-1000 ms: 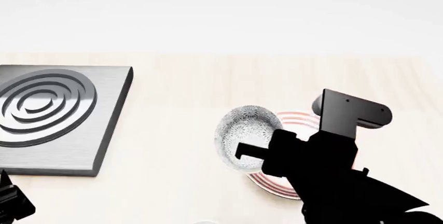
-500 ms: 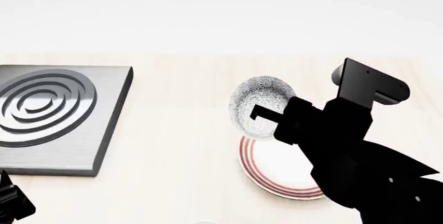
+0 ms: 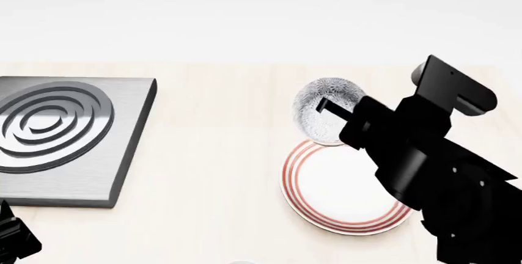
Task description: Pick the akita bowl between the plate and the ramekin and place it on the plate.
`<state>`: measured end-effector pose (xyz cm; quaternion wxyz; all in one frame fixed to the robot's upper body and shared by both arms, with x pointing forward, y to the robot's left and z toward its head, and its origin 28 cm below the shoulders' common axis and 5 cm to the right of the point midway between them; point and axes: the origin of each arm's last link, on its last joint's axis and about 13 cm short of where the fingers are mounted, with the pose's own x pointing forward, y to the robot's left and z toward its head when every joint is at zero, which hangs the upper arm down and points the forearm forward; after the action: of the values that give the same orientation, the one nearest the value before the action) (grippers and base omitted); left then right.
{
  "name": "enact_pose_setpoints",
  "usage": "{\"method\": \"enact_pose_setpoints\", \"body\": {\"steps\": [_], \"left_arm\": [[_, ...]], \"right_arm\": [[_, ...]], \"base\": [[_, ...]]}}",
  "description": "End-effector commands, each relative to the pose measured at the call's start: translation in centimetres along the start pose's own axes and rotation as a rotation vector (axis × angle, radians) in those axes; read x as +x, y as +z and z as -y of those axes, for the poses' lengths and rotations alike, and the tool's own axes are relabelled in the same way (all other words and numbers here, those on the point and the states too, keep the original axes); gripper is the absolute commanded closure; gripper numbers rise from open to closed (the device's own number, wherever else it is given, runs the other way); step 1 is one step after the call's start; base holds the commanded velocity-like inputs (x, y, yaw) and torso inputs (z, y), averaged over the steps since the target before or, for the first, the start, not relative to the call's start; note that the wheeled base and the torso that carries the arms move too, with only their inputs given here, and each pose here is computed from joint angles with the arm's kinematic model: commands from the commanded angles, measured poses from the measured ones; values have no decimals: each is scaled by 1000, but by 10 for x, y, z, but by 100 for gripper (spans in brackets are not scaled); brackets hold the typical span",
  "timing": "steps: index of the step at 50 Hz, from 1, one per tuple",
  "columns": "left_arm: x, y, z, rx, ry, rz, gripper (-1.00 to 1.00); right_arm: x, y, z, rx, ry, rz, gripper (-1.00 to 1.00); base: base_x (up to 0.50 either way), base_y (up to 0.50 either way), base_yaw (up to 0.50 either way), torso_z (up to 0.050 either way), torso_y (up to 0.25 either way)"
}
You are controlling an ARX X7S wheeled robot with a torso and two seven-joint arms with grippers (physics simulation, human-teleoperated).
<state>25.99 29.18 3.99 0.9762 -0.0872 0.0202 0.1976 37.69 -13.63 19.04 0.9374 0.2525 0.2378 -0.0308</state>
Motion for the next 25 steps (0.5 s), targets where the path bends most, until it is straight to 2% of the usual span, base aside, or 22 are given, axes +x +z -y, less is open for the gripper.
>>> {"method": "enact_pose_setpoints", "body": {"steps": [1, 25], "left_arm": [[0, 0, 0, 0, 0, 0, -100], [0, -1, 0, 1, -1, 0, -100]], "right_arm": [[11, 10, -1, 61, -4, -3, 100], [37, 3, -1, 168, -84, -27, 100]], "base": [[0, 0, 0, 0, 0], [0, 0, 0, 0, 0]]}}
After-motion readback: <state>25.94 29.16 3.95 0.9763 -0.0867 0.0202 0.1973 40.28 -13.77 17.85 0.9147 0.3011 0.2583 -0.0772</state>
